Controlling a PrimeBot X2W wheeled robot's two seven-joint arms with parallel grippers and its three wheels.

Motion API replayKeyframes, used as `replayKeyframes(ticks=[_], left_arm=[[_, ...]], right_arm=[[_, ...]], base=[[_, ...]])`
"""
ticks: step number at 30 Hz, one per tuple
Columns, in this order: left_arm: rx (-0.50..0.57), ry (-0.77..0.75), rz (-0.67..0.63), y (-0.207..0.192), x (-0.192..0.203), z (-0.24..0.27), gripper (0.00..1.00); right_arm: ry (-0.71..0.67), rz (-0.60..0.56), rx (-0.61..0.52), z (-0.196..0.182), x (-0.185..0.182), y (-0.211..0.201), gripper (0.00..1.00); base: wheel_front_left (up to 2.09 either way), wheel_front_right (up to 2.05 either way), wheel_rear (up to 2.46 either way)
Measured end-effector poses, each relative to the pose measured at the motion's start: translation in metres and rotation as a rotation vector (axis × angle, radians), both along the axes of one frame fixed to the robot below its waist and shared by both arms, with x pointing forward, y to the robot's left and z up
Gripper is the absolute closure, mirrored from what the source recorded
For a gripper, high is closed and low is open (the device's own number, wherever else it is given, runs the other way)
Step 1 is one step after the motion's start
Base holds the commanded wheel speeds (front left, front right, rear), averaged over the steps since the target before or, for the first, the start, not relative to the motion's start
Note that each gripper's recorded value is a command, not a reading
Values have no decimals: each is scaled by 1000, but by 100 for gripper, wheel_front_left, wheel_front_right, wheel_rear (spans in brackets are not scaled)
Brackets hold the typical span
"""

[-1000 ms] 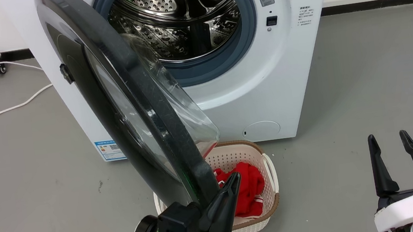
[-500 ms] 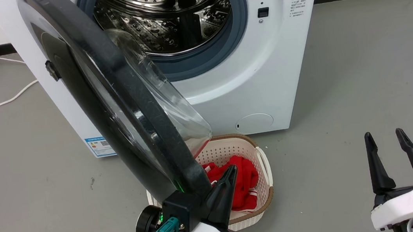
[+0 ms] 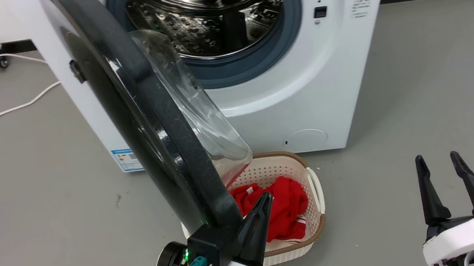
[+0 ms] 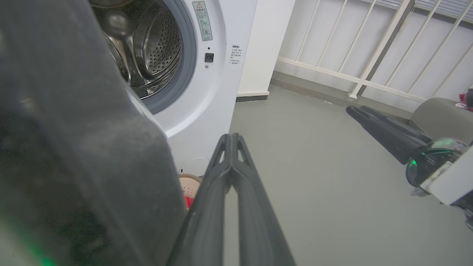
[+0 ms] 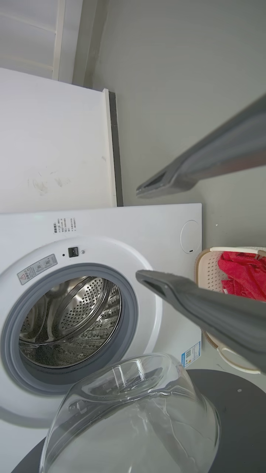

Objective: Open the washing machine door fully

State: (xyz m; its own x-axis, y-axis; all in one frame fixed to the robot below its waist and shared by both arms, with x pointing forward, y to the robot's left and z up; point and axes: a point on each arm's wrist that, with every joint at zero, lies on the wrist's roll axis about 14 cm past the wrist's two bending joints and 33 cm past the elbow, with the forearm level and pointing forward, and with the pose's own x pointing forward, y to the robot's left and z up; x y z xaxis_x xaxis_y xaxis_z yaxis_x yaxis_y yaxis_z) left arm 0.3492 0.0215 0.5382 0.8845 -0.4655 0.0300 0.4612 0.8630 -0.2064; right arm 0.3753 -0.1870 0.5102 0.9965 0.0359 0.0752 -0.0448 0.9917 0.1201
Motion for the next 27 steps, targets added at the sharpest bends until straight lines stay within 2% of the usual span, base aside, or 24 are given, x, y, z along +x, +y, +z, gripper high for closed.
replayKeyframes(ticks=[14, 15, 27], left_arm=[[-16, 34, 266, 68, -31, -6, 100], [-8, 34, 335, 86, -39, -6, 100], [52, 19, 618, 171, -66, -7, 100]], right_arm=[[7, 180, -4, 0, 22, 61, 0], [8, 215, -5, 0, 25, 74, 0], [13, 335, -3, -1, 35, 117, 0]], base=[[0, 0, 0], [0, 0, 0], [0, 0, 0]])
